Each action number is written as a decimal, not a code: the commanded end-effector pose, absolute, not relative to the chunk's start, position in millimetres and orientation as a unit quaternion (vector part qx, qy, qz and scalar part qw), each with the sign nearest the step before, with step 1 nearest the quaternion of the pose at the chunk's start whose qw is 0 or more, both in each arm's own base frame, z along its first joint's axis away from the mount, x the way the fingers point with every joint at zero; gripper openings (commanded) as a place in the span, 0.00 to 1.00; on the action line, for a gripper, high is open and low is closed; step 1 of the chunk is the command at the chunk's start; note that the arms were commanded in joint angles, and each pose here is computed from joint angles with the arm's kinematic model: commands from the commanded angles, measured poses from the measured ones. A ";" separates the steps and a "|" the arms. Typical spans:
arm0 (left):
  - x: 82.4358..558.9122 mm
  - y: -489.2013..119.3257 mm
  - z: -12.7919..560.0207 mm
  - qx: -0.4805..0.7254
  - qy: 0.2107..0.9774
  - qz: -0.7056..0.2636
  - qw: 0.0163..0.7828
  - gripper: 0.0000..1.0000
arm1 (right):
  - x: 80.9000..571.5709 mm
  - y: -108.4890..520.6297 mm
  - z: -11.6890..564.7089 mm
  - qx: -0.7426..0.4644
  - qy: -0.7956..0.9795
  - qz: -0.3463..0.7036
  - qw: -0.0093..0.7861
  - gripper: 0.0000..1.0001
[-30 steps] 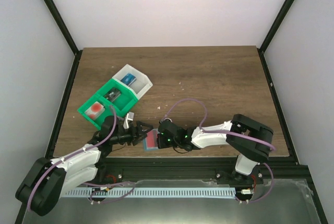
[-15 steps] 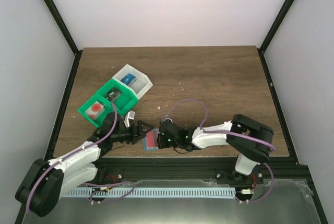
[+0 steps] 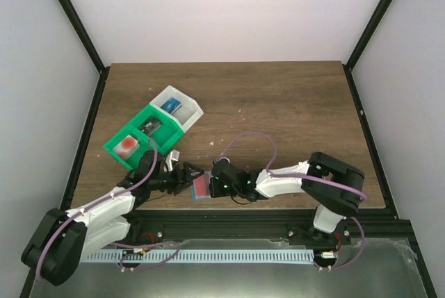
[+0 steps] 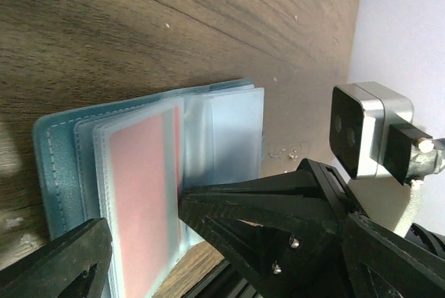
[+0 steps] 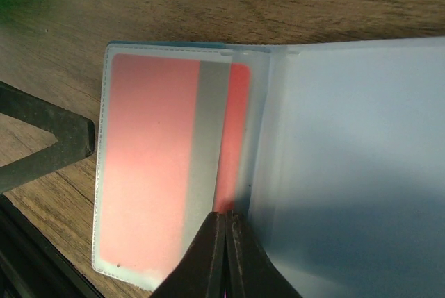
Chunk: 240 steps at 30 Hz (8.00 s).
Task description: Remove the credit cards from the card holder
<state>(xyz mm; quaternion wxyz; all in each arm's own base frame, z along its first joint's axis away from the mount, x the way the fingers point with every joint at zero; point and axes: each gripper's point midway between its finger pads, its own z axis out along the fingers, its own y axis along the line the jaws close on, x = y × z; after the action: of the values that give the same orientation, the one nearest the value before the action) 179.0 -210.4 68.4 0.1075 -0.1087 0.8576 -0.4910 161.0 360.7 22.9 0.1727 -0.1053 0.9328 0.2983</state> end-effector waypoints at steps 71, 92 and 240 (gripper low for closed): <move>194.5 -255.4 110.3 -0.114 0.810 -0.559 0.133 0.89 | 163.1 301.4 60.4 -0.017 0.895 0.366 0.254 0.14; 200.6 -280.9 97.4 -0.062 0.827 -0.547 0.116 0.91 | 164.3 278.6 106.7 -0.028 0.871 0.379 0.310 0.17; 112.2 -262.6 144.7 0.164 0.747 -0.642 0.054 0.00 | 139.5 309.6 169.1 -0.278 0.780 0.543 0.142 0.28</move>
<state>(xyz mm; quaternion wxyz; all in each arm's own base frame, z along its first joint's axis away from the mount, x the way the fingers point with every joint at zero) 116.5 -260.1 135.3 0.0485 0.1434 0.7635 -0.6279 144.1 300.3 145.5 0.1422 -0.2525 0.8170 0.4985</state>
